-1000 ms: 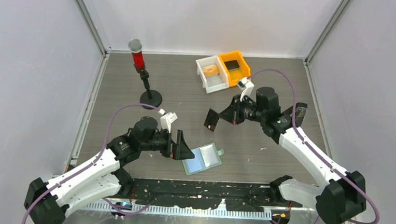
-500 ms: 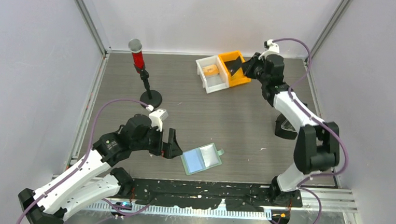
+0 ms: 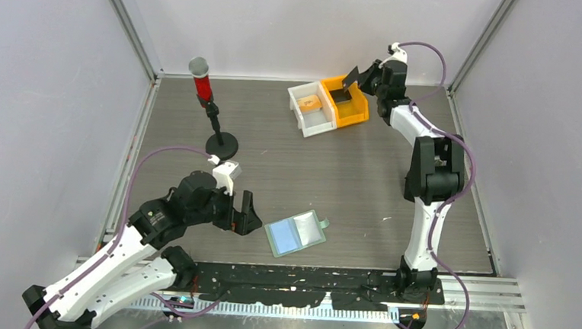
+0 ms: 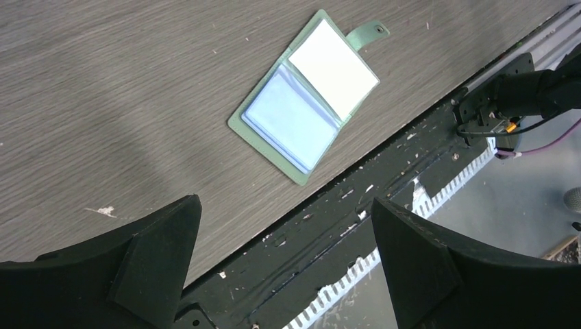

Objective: Take the credit cards out of the card holder
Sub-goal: Place the credit card in the storage box.

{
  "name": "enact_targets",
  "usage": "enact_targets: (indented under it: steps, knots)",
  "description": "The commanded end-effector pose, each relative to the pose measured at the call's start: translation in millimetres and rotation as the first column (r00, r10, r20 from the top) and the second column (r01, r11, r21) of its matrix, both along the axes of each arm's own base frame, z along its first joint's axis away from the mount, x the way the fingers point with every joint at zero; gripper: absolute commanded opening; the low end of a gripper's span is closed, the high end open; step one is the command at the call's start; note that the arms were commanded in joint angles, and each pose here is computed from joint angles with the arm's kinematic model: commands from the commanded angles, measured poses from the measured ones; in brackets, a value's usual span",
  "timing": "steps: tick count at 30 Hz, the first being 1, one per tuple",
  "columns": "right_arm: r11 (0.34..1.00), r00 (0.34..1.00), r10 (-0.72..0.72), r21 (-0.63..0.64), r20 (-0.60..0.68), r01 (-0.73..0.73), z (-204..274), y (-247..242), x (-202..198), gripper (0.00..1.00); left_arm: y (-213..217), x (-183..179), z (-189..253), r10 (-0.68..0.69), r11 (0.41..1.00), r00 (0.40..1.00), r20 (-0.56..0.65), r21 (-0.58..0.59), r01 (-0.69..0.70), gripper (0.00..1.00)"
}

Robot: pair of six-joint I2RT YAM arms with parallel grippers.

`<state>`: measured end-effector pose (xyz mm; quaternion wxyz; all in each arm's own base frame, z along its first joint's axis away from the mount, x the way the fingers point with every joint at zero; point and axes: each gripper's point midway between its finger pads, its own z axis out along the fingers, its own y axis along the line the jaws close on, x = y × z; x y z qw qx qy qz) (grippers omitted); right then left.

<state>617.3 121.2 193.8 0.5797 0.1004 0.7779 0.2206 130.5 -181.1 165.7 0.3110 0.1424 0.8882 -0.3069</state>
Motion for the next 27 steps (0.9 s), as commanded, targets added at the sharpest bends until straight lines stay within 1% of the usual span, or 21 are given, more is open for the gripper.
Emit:
enact_targets:
  steps: [1,6,16,19,27]
  knots:
    - [0.996,0.997,0.028,0.082,0.075,-0.034,21,14,23,0.05,7,5,8,0.019,1.0,0.998,0.053,0.019,-0.02,0.99]
    - [0.992,0.999,0.035,0.124,0.033,-0.039,-6,20,35,0.05,7,5,13,0.019,1.0,0.997,0.074,-0.003,-0.019,0.99]
    - [0.985,0.998,0.065,0.16,-0.007,-0.063,-29,29,46,0.05,10,6,23,0.039,0.998,0.989,0.141,-0.059,-0.031,0.99]
    - [0.985,0.997,0.072,0.163,-0.039,-0.065,-40,31,48,0.05,12,7,27,0.052,0.997,0.986,0.161,-0.068,-0.041,0.99]
    - [0.978,0.993,0.095,0.191,-0.064,-0.081,-50,35,49,0.1,16,9,30,0.076,0.995,0.98,0.186,-0.075,-0.063,0.99]
